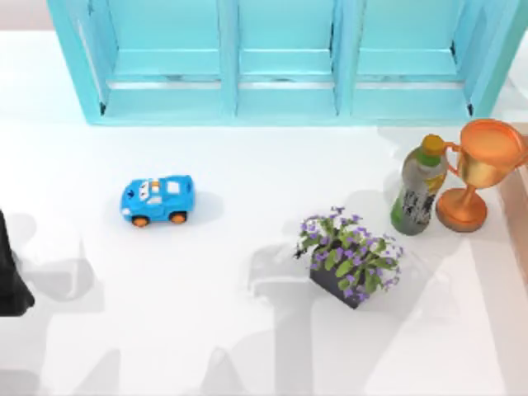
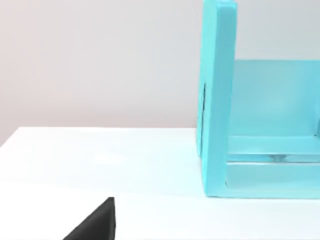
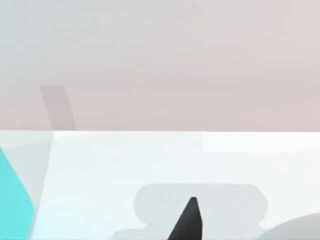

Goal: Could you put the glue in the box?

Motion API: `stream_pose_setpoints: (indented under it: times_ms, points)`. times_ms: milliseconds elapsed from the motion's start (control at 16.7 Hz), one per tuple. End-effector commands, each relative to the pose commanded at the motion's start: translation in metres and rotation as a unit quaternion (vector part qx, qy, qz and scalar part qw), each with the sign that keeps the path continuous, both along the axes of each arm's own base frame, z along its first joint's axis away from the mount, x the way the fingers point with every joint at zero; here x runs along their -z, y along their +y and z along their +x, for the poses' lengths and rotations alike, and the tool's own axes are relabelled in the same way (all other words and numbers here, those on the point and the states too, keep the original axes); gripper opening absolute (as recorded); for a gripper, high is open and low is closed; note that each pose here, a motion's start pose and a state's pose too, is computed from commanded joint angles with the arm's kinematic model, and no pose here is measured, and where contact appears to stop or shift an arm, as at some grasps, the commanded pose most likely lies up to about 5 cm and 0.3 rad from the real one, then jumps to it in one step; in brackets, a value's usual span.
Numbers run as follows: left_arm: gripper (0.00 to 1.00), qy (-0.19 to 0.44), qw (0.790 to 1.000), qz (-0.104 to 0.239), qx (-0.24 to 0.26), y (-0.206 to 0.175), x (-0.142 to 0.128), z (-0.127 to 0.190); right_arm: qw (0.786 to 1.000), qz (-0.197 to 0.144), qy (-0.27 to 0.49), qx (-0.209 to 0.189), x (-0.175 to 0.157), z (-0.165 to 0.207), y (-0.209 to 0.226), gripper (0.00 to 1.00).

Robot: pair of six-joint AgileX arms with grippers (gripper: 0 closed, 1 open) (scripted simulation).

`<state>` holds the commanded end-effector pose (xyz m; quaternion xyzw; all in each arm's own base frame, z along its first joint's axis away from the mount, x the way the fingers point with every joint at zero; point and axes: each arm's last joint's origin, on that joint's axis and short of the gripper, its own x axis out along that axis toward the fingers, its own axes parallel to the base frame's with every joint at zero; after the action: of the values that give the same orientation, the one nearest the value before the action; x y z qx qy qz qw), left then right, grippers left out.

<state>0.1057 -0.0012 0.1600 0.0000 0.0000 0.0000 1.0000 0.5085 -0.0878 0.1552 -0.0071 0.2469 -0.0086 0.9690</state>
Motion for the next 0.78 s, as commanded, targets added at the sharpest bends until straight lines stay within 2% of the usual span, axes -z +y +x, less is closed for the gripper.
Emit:
stream_pose_setpoints:
  times_ms: [240,420,600,780]
  points:
    - [1.0,0.0,1.0,0.0,0.0,0.0,0.0,0.0,1.0,-0.002,0.001,0.001,-0.003,-0.002,-0.006,0.0]
    - [1.0,0.0,1.0,0.0,0.0,0.0,0.0,0.0,0.999,-0.022,0.031,-0.005,-0.011,-0.019,-0.04,0.0]
    - [1.0,0.0,1.0,0.0,0.0,0.0,0.0,0.0,0.995,-0.041,0.09,-0.029,-0.022,-0.056,-0.087,0.0]
    - [1.0,0.0,1.0,0.0,0.0,0.0,0.0,0.0,0.984,-0.046,0.15,-0.082,-0.032,-0.111,-0.127,0.0]
